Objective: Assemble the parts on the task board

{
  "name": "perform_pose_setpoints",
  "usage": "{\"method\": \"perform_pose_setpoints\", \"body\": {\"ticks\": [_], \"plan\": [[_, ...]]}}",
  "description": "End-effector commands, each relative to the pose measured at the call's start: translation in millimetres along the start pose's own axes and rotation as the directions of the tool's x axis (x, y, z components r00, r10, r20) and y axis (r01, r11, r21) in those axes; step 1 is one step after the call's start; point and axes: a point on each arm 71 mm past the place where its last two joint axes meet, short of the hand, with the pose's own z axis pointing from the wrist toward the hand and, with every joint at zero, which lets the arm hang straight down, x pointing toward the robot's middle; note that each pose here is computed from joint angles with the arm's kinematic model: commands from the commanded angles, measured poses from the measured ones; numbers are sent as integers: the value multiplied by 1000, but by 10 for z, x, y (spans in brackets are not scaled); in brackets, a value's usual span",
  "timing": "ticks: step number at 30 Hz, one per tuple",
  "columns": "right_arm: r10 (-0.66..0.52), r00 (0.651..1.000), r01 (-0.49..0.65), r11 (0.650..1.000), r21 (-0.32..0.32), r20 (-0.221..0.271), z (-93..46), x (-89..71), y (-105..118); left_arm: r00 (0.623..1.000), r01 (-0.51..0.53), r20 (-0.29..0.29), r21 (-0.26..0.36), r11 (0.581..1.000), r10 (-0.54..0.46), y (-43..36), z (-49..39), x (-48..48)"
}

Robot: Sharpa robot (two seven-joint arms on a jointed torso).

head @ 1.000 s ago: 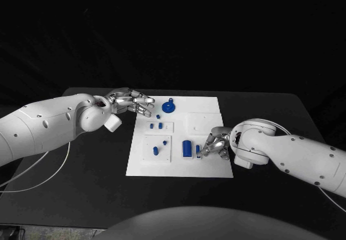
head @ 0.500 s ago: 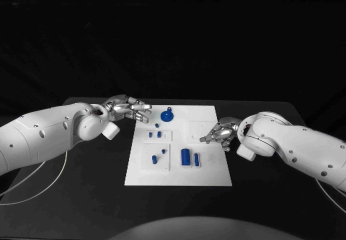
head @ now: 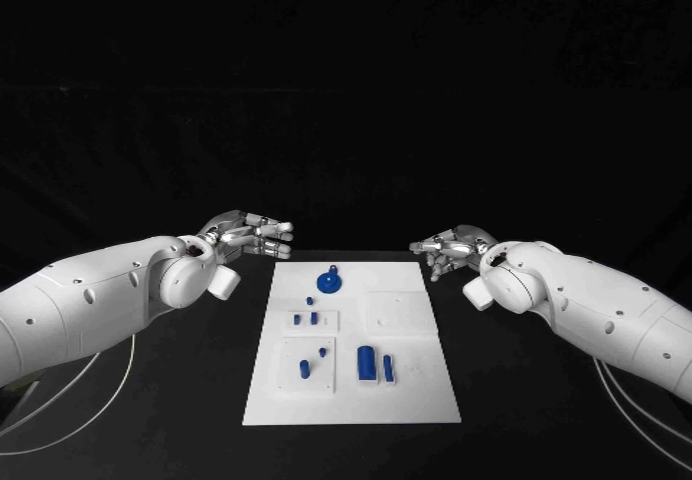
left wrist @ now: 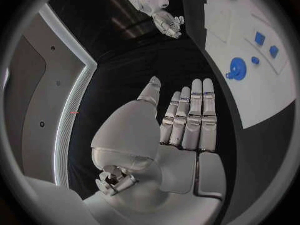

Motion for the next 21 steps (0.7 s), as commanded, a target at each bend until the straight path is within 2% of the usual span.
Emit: {"method": "perform_pose_setpoints", "body": {"ticks": [1, 6, 13, 17, 18, 21], "plan": [[216, 973, -200, 964, -174, 79, 81, -113, 79, 993, 13, 119, 68, 998, -21, -100, 55, -84], [329, 939, -299, 927, -225, 106, 180, -154, 61, 982, 14, 185, 104, 995, -33, -162, 150, -107], [393, 916, -358, 890, -281, 79, 216, -152, 82, 962, 36, 264, 138, 990, -72, -200, 243, -140], [404, 912, -366, 881, -301, 72, 218, -144, 99, 959, 40, 272, 143, 989, -78, -206, 273, -130], [350, 932, -320, 919, -228, 100, 226, -144, 46, 974, 19, 221, 98, 995, -41, -165, 264, -104], [352, 930, -321, 917, -236, 102, 215, -127, 66, 973, 22, 225, 101, 995, -45, -148, 254, -75]]}}
